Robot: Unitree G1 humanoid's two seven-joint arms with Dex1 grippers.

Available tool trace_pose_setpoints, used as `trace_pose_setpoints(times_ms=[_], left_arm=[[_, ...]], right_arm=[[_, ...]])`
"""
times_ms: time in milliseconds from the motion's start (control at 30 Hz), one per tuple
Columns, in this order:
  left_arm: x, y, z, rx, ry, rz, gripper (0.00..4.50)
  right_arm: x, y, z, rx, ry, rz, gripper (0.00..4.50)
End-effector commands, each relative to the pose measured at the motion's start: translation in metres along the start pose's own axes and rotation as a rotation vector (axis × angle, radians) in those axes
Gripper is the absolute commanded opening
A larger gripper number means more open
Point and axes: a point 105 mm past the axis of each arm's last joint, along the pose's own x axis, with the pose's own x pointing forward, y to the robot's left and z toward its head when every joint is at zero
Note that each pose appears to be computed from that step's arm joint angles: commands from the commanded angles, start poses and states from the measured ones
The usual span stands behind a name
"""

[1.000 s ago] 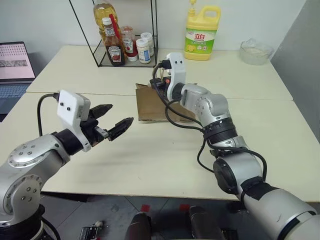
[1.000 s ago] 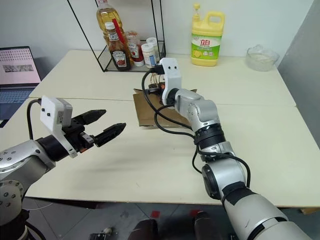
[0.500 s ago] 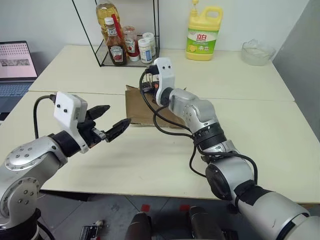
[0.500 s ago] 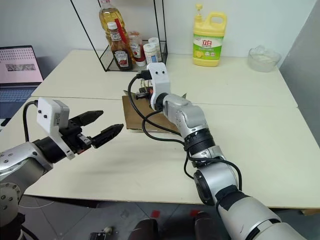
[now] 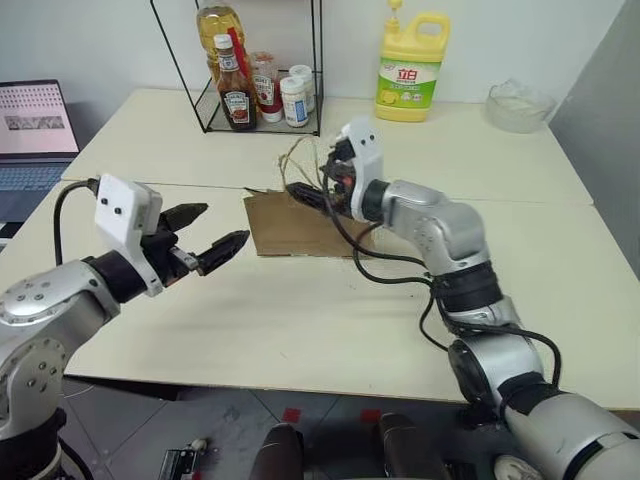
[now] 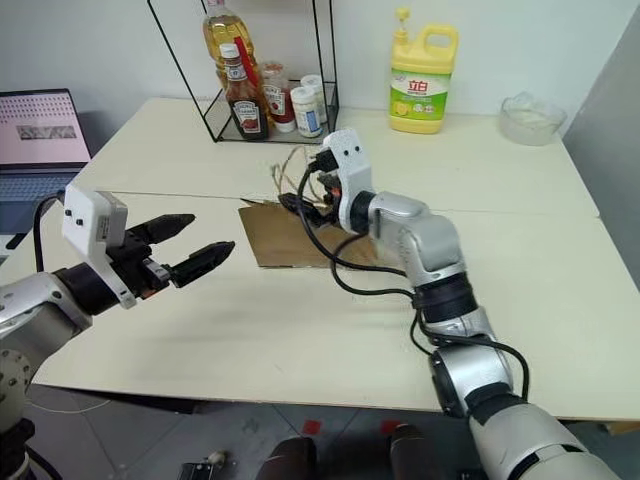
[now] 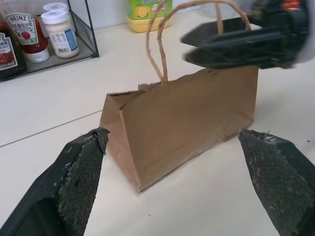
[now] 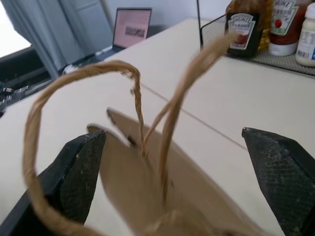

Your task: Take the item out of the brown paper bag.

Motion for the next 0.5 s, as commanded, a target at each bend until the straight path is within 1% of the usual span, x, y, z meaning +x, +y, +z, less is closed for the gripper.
trace_pose_setpoints(times_ms=[33,100,267,367,500], left_arm=[[0.004,0.004,0.012,0.062,-0.029,-0.03,4.5],[0.008,0.007,0.015,0.075,-0.03,-0.05,4.5],[0.014,0.016,0.02,0.111,-0.026,-0.084,4.5],[0.021,0.027,0.026,0.124,-0.036,-0.099,4.5],[0.039,0.055,0.031,0.183,-0.022,-0.081,4.5]], right_arm=[[-0.013,0.007,0.01,-0.051,-0.01,0.05,4.46],[-0.022,0.005,0.012,-0.075,-0.002,0.056,4.46],[-0.046,0.014,0.018,-0.13,0.009,0.141,4.46],[-0.065,0.002,0.02,-0.154,0.019,0.111,4.46],[-0.098,-0.019,0.012,-0.183,0.033,0.012,4.46]])
